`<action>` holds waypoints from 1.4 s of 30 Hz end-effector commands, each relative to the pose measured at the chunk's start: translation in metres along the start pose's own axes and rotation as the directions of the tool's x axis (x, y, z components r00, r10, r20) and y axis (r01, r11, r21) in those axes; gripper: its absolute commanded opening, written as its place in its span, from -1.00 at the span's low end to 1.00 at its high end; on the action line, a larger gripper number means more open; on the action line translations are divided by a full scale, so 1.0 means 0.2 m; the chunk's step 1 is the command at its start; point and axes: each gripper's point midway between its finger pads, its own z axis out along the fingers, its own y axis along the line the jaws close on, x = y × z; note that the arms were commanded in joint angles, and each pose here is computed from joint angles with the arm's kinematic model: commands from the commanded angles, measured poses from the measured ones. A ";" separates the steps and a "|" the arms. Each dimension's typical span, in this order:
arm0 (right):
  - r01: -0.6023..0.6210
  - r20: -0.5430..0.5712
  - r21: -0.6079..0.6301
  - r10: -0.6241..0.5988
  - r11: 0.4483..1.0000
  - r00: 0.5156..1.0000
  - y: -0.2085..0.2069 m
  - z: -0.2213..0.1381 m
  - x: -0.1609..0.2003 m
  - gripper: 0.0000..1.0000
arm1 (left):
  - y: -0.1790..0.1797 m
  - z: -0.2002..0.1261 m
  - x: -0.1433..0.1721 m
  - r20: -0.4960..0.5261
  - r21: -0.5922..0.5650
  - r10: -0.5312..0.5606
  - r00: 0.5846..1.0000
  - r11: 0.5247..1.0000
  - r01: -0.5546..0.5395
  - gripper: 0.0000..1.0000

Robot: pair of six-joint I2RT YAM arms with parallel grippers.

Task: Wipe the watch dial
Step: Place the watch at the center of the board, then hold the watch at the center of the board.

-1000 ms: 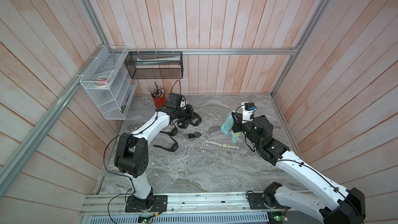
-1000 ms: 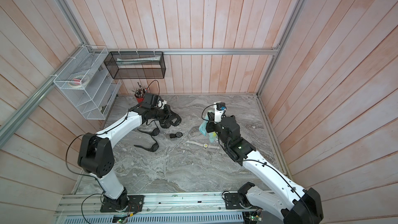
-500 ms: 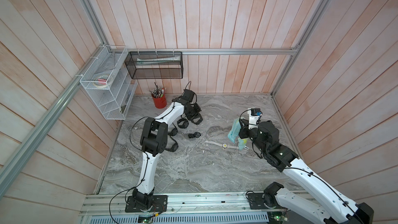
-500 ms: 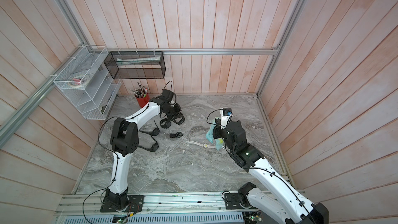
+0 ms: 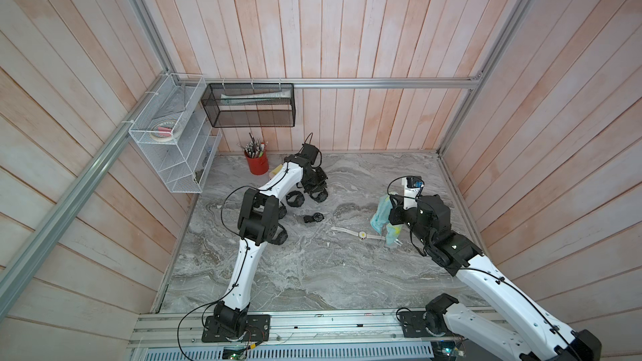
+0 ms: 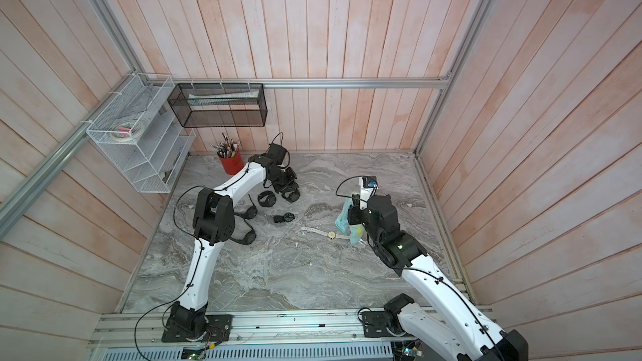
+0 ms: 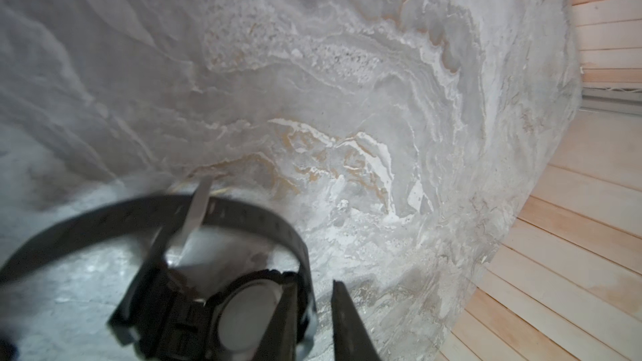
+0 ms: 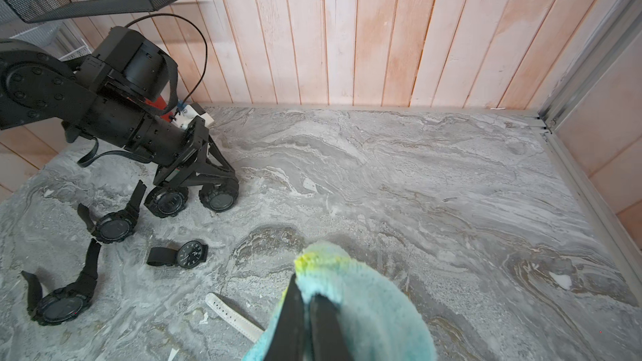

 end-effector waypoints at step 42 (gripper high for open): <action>-0.129 -0.512 -0.118 0.051 0.985 0.858 0.10 0.28 0.62 -1.00 | 0.01 0.03 0.95 -0.220 0.003 0.514 0.829 0.850 -0.527 -0.21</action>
